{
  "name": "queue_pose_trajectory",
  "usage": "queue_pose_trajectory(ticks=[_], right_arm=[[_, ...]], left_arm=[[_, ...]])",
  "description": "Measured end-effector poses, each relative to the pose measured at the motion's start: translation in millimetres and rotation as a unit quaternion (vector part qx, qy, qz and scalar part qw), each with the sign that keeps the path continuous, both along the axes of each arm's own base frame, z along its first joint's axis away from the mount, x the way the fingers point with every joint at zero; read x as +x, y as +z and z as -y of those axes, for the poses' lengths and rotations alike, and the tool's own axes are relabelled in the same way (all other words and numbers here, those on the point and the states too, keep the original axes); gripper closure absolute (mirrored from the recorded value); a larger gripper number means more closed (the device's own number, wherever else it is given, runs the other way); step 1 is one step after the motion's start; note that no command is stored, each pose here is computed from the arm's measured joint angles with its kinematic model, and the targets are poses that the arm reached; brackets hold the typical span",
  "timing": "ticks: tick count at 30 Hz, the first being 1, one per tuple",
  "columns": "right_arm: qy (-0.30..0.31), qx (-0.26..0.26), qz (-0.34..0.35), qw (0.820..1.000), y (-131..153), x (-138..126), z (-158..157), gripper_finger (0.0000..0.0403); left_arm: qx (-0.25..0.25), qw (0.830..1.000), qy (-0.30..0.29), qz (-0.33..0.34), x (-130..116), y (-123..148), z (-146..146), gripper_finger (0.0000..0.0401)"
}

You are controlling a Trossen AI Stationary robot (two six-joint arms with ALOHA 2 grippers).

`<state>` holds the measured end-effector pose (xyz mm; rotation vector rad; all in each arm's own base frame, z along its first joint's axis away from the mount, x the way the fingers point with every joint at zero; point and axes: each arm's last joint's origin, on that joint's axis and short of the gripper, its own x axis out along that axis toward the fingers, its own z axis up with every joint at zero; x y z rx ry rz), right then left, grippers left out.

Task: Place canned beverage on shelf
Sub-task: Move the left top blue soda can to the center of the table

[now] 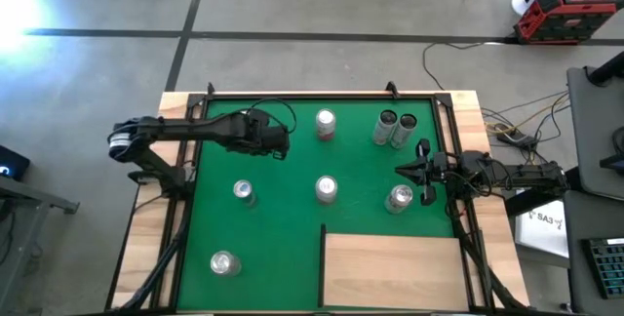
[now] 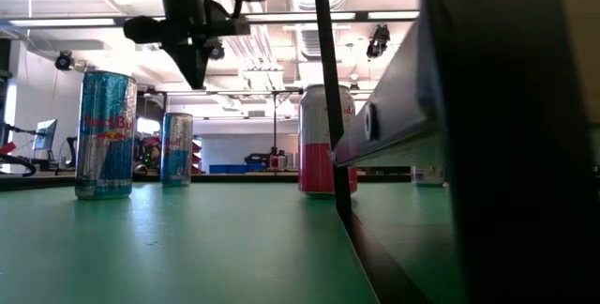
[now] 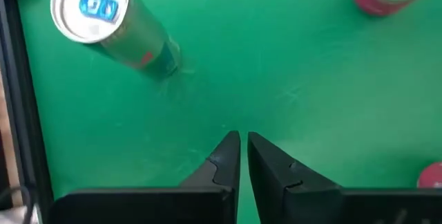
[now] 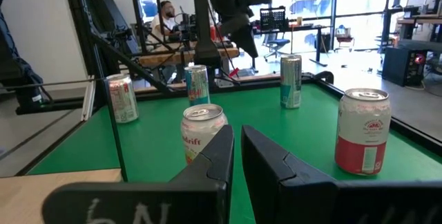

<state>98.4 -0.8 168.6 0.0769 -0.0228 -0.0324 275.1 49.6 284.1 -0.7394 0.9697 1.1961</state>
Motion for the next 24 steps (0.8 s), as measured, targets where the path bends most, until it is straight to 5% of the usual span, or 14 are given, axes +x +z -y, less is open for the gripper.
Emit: queue_pose_trajectory(ticks=[7,16,24], right_arm=[[0.000,0.000,0.000,1.000,0,0,0,0.0380],[0.000,0.000,0.000,1.000,0,0,0,0.0380],[0.000,0.000,0.000,1.000,0,0,0,0.0380]], left_arm=[[-0.058,0.996,0.063,0.023,-15,-4,-21,0.0344],[-0.035,0.996,0.076,0.021,-18,-3,-25,0.0251],[-0.027,0.992,0.125,0.011,-26,-3,-36,0.0130]])
